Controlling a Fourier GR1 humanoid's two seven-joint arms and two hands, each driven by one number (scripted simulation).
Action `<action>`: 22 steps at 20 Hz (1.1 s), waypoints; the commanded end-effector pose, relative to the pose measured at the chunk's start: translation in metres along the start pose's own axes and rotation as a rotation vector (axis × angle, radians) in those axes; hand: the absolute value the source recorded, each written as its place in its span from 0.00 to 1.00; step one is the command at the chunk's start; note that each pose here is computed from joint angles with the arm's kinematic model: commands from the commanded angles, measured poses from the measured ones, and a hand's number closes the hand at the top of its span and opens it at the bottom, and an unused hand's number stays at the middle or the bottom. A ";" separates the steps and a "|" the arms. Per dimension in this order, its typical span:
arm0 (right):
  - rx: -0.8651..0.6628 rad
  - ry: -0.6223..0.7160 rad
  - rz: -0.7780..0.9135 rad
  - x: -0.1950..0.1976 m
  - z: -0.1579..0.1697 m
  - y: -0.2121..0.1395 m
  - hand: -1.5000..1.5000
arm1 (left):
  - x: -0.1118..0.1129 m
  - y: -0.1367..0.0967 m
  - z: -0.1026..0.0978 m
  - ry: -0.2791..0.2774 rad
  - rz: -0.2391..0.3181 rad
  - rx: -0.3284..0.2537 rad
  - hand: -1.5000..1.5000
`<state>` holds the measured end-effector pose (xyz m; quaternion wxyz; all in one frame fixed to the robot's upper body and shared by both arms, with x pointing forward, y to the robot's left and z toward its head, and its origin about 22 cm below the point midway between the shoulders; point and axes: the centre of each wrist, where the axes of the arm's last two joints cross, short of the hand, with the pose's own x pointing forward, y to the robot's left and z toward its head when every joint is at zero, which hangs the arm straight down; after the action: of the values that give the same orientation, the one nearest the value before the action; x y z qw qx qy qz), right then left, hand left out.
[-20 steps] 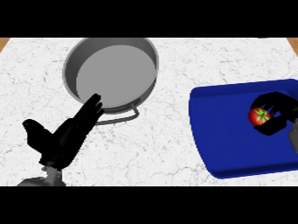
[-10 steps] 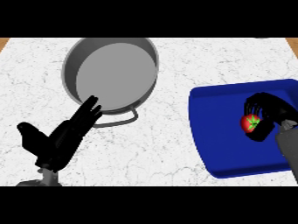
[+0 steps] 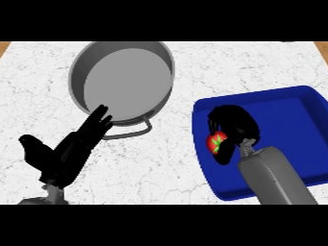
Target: Pick the tomato from the tray and place it in the pot
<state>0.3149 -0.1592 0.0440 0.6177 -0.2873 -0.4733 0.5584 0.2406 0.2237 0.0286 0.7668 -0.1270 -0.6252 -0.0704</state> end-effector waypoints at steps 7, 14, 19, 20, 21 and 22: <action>-0.395 -0.004 -0.019 0.031 0.059 -0.061 1.00 | 0.005 0.008 -0.008 0.037 0.030 0.031 0.50; -0.586 -0.194 -0.075 0.065 0.113 -0.122 1.00 | -0.023 -0.007 0.008 0.050 0.007 0.014 0.50; -0.570 -0.327 -0.188 0.111 0.128 -0.151 1.00 | -0.014 0.002 -0.013 0.037 0.009 0.003 0.50; -0.559 -0.305 -0.215 0.124 0.116 -0.160 1.00 | -0.007 -0.012 -0.004 0.041 0.015 -0.015 0.50; -0.568 -0.320 -0.220 0.124 0.123 -0.188 1.00 | -0.003 0.000 -0.004 0.025 0.004 0.018 0.50; -0.576 -0.337 -0.258 0.118 0.114 -0.184 1.00 | 0.003 0.002 -0.011 0.040 -0.009 0.014 0.50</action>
<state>0.2716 -0.1103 0.2554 0.4904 -0.3248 -0.7140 0.3798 0.2458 0.2222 0.0294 0.7666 -0.1260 -0.6258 -0.0689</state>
